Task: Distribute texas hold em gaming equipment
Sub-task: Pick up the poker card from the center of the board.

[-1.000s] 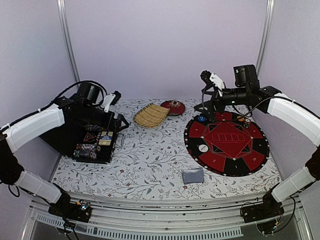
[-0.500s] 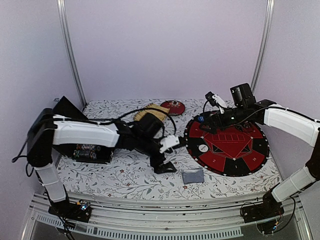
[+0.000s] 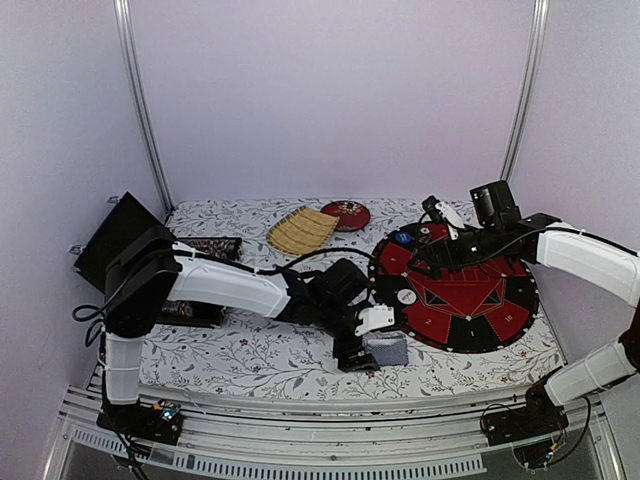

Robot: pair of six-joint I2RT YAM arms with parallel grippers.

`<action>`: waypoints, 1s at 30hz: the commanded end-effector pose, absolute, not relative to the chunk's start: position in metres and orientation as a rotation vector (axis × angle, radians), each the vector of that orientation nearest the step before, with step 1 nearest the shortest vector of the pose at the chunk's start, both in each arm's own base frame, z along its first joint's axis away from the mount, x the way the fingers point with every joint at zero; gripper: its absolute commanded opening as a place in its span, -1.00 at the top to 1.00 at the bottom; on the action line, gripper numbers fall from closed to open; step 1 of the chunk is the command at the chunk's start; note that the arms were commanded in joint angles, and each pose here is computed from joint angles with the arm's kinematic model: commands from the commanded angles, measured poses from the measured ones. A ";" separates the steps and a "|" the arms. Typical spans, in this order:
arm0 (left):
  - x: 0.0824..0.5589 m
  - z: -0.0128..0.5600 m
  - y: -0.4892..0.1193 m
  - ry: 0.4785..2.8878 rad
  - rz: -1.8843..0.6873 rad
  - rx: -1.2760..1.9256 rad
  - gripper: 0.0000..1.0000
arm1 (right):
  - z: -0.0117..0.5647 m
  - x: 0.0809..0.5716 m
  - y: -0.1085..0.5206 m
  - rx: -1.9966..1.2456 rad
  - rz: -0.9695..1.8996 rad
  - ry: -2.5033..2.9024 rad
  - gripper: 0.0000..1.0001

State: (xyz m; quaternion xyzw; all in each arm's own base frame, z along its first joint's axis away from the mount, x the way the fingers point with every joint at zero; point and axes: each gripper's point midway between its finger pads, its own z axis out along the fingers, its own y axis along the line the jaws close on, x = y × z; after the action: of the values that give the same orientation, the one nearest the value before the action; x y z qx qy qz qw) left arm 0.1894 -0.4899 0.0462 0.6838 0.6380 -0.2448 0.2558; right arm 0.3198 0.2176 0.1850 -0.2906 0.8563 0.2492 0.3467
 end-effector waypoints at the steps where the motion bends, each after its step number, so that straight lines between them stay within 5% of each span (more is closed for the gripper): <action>1: 0.196 0.041 -0.504 1.722 -0.600 1.832 -0.97 | 0.191 0.316 0.217 -0.749 0.657 2.187 -0.98; 14: 0.194 0.009 -0.507 1.769 -0.575 1.887 -0.90 | 0.189 0.314 0.216 -0.752 0.653 2.185 -0.98; 22: 0.188 -0.007 -0.502 1.837 -0.568 1.963 -0.39 | 0.189 0.318 0.213 -0.741 0.628 2.188 -0.98; 30: 0.192 -0.005 -0.489 1.849 -0.540 1.953 -0.19 | 0.188 0.326 0.203 -0.680 0.609 2.204 -0.98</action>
State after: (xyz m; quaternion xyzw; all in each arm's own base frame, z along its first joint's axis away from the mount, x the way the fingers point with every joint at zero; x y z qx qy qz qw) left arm 0.1972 -0.5123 0.0158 0.6930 0.6455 -0.2212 0.2329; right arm 0.3177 0.2121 0.1800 -0.2855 0.8585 0.2447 0.3489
